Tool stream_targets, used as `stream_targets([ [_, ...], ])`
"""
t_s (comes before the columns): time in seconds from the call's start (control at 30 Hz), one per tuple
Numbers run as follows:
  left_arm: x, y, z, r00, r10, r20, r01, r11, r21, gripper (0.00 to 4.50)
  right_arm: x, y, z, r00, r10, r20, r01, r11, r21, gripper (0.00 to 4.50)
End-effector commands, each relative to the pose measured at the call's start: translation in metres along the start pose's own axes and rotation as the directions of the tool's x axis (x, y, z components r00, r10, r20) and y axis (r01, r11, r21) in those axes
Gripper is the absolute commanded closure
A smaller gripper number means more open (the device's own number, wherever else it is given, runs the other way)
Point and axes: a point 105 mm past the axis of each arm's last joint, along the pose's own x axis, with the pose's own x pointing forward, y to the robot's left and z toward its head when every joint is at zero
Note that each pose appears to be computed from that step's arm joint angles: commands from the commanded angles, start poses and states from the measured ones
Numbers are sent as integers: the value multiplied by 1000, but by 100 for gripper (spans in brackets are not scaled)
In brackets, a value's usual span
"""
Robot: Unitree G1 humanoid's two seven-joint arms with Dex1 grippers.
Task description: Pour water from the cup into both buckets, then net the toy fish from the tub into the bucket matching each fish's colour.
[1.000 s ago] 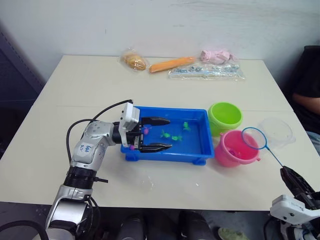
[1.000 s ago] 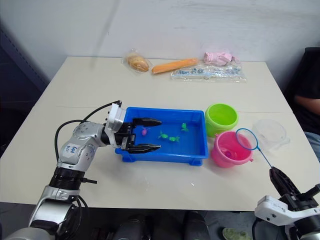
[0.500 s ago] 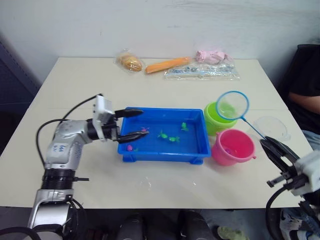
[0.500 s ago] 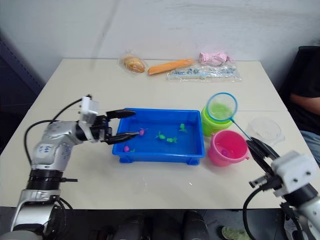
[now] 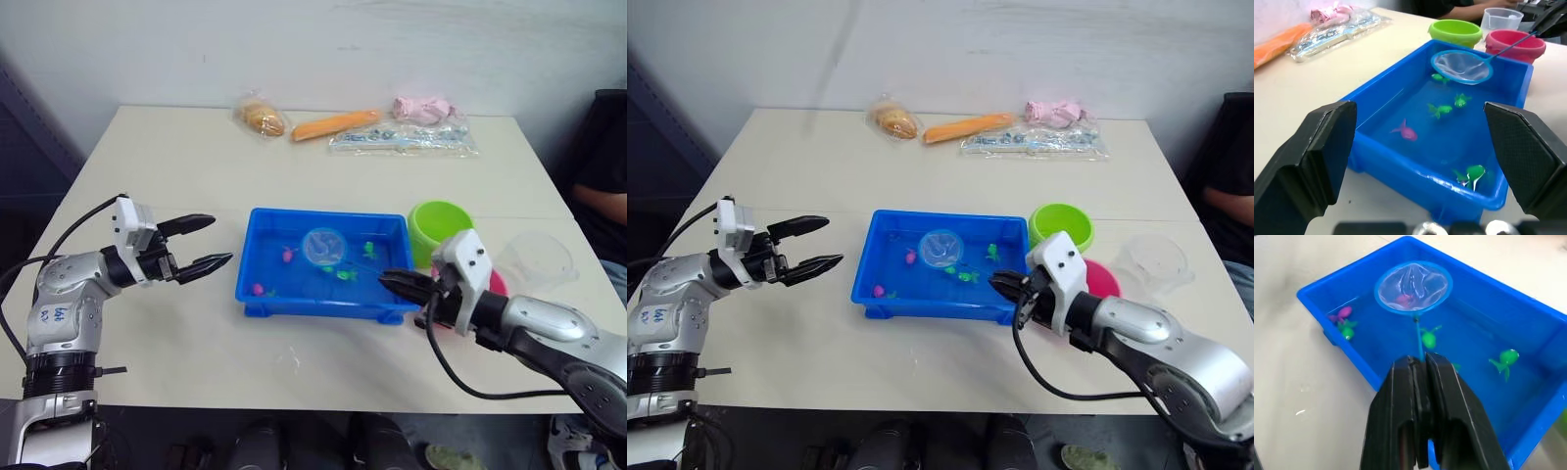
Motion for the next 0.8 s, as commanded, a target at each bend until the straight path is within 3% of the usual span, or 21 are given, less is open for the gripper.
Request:
stream_targets([
  [0.03, -3, -5, 12, 1000, -15, -6, 15, 998, 63, 5, 10, 0, -12, 985, 63, -160, -63, 998, 4, 450],
  [0.17, -1, -9, 10, 999, -19, -28, 20, 999, 48, 5, 20, -9, 2, 989, 40, -141, -48, 997, -57, 450],
  [0.53, 6, -17, 8, 998, -26, -66, 27, 999, 20, 5, 40, -42, 9, 970, -32, -242, -8, 987, -162, 450],
  [0.8, 7, -19, 12, 998, -26, -65, 29, 998, 47, 5, 56, -34, 5, 955, 12, -297, -58, 988, -146, 450],
])
